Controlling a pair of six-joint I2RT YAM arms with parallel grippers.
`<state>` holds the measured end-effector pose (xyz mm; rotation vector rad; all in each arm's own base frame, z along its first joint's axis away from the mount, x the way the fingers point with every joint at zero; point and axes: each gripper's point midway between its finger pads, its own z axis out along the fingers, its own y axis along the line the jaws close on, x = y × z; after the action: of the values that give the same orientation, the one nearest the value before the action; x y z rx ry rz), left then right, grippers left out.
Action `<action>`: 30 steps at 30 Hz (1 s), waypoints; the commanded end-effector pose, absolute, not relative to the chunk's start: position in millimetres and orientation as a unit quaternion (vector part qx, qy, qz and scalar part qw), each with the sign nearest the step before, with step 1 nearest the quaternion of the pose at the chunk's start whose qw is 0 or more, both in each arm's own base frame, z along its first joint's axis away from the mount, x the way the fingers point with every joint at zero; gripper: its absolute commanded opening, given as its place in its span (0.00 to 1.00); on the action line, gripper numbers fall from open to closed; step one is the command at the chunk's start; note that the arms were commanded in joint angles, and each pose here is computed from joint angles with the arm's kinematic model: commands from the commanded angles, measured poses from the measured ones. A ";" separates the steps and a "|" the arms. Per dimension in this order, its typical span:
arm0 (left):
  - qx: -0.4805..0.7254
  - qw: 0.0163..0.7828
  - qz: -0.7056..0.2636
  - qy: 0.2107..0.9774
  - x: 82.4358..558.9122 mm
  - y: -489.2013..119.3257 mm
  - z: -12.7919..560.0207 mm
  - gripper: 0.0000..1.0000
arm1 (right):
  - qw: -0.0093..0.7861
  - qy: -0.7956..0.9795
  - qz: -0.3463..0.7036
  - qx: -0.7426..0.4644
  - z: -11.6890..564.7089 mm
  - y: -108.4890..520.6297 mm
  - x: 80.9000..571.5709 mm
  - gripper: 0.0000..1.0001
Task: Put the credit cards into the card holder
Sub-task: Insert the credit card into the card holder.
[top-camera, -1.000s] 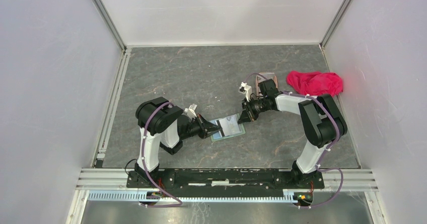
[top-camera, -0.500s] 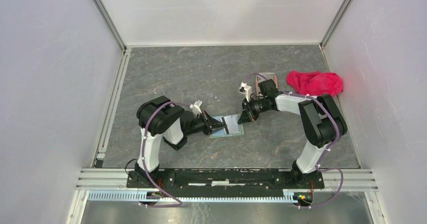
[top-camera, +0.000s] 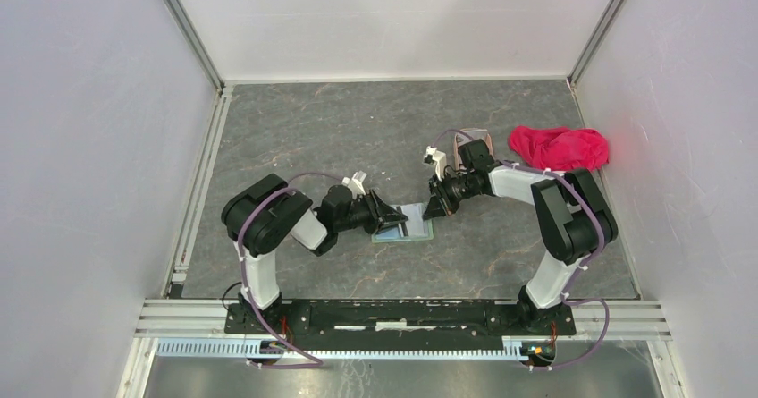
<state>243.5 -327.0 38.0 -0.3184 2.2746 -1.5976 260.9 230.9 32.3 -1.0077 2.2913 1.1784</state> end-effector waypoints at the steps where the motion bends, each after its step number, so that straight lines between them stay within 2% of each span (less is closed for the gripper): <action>1: -0.080 0.187 -0.516 0.832 247.7 -325.7 28.4 0.34 | 0.248 0.787 0.402 -0.396 65.1 236.2 277.1 0.19; 7: -0.065 0.184 -0.489 0.850 248.5 -323.9 24.3 0.34 | 0.255 0.760 0.445 -0.400 81.1 250.3 268.1 0.22; 12: -0.054 0.188 -0.484 0.853 251.3 -326.7 29.3 0.34 | 0.201 0.763 0.492 -0.369 66.5 267.2 249.7 0.18; 19: -0.050 0.190 -0.488 0.851 251.1 -329.1 34.5 0.37 | 0.173 0.808 0.441 -0.349 31.8 254.0 251.7 0.11; 22: -0.046 0.195 -0.480 0.854 253.4 -328.3 37.3 0.40 | 0.166 0.819 0.424 -0.349 22.2 248.6 252.2 0.10; 27: -0.034 0.214 -0.451 0.866 259.6 -322.1 42.8 0.52 | 0.165 0.827 0.410 -0.349 17.6 244.5 253.4 0.09; 30: -0.030 0.224 -0.434 0.872 262.6 -318.0 45.9 0.55 | 0.164 0.827 0.409 -0.349 17.1 244.4 253.2 0.09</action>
<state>253.6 -328.9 46.3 -0.1498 2.4030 -1.3508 249.2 254.6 33.4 -0.9934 2.2858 1.2732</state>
